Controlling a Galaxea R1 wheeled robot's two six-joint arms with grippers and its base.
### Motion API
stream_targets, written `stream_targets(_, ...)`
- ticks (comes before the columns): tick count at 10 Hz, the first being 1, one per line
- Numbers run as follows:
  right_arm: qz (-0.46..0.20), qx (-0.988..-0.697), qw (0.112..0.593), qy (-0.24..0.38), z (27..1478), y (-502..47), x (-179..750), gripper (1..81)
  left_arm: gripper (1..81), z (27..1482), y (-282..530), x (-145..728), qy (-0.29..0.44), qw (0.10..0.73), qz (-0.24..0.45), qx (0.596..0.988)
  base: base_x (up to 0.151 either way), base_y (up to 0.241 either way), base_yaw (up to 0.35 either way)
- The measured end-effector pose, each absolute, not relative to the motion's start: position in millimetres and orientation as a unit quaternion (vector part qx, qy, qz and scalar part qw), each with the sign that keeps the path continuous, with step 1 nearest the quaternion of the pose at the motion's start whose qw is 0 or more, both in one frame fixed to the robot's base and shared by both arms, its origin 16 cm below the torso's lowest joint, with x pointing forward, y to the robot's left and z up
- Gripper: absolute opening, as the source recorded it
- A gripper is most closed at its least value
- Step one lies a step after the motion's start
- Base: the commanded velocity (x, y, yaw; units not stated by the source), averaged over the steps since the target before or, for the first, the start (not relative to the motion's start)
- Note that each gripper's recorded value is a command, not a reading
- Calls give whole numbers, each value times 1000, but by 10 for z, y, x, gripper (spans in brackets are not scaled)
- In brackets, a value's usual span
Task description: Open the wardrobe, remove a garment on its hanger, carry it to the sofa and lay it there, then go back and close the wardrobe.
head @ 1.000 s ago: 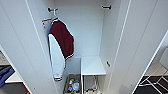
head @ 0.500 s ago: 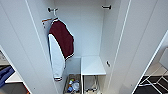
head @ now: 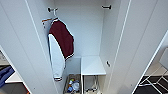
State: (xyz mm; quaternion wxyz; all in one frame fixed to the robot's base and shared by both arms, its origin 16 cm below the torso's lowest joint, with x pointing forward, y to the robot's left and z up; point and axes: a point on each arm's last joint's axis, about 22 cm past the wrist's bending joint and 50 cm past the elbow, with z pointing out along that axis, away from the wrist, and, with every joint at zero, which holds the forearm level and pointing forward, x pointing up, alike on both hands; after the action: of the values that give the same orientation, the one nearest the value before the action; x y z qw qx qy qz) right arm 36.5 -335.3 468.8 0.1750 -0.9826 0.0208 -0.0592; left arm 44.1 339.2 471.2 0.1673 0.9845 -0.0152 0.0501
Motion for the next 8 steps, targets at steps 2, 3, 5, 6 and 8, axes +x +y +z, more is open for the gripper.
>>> stream_targets(2,-84,-984,151,40,4879,-3971,565,811,811,4989,3939,495,0,157,70,985,0,0,0)
stream_targets(3,-95,-985,137,47,4972,-4251,678,811,811,5133,4173,548,13,152,84,985,0,0,0)
stream_targets(5,-132,-983,112,57,5159,-4729,1136,811,811,5442,4891,709,38,118,114,986,0,0,0)
stream_targets(6,-159,-980,104,61,5271,-4900,1497,811,811,5639,5280,841,57,99,131,985,0,0,0)
stream_targets(8,-212,-970,87,74,5574,-5282,2175,811,811,6051,5818,1347,84,77,182,977,0,0,0)
